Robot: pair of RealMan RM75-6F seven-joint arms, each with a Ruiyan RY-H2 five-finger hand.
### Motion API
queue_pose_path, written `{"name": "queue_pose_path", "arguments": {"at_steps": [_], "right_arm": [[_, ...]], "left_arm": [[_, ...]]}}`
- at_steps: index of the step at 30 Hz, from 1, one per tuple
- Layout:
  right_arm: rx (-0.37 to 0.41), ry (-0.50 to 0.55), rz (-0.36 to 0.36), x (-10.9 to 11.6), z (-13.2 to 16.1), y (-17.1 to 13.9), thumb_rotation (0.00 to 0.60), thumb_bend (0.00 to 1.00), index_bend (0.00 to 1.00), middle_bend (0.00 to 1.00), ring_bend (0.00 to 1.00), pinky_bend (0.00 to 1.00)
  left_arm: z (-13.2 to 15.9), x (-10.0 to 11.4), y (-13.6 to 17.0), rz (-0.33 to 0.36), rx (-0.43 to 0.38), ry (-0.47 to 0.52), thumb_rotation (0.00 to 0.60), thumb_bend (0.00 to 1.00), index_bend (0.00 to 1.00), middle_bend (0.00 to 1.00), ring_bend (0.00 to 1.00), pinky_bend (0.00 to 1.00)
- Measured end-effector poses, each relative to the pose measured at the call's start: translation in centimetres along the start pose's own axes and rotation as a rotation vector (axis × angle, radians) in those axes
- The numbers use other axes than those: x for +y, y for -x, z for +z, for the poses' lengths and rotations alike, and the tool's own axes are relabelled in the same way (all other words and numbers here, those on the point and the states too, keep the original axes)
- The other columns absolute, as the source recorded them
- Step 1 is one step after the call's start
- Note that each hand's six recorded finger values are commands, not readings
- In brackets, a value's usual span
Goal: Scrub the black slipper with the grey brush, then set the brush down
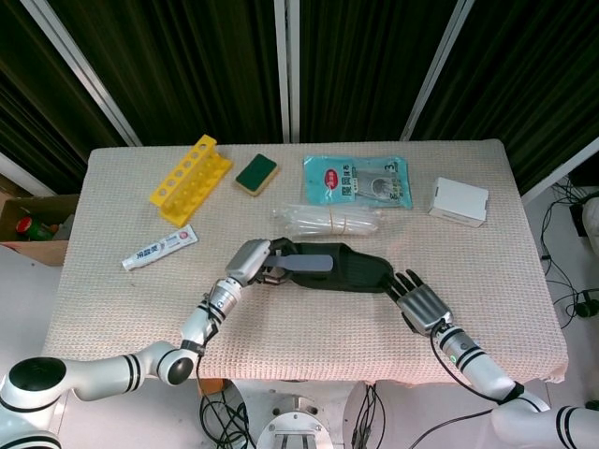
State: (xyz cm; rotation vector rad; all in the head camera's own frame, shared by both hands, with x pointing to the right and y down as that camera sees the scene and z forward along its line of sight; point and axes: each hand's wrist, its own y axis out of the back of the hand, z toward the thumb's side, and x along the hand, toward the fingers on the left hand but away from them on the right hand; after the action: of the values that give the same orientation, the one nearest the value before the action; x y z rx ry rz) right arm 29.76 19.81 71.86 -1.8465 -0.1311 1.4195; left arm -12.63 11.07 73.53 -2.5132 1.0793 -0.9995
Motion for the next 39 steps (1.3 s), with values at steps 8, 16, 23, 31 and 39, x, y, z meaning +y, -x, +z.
{"name": "queue_pose_path", "arguments": {"at_steps": [8,16,23,31,39], "right_arm": [[-0.001,-0.001,0.000,0.0,0.1,-0.1,0.600,0.63,0.00,0.00,0.00,0.00],[-0.001,0.002,0.004,-0.2,0.1,0.1,0.600,0.63,0.00,0.00,0.00,0.00],[-0.005,-0.001,-0.001,0.0,-0.2,-0.1,0.600,0.63,0.00,0.00,0.00,0.00],[-0.011,0.001,0.004,-0.2,-0.4,-0.2,0.600,0.63,0.00,0.00,0.00,0.00],[-0.012,0.003,0.004,-0.1,-0.5,-0.2,0.600,0.63,0.00,0.00,0.00,0.00]], "left_arm": [[-1.6,0.5,-1.4,0.083,0.040,-0.011,0.600,0.37,0.83,0.90,0.74,0.72],[-2.4,1.4,-1.9,0.209,0.084,0.013,0.600,0.37,0.83,0.91,0.74,0.72],[-1.5,-0.2,-1.3,0.097,0.038,0.014,0.600,0.37,0.84,0.91,0.74,0.73],[-0.3,-1.9,-0.2,-0.080,-0.021,0.086,0.600,0.37,0.86,0.94,0.77,0.75],[-0.2,-1.4,0.0,-0.121,-0.034,0.116,0.600,0.37,0.89,0.97,0.79,0.78]]}}
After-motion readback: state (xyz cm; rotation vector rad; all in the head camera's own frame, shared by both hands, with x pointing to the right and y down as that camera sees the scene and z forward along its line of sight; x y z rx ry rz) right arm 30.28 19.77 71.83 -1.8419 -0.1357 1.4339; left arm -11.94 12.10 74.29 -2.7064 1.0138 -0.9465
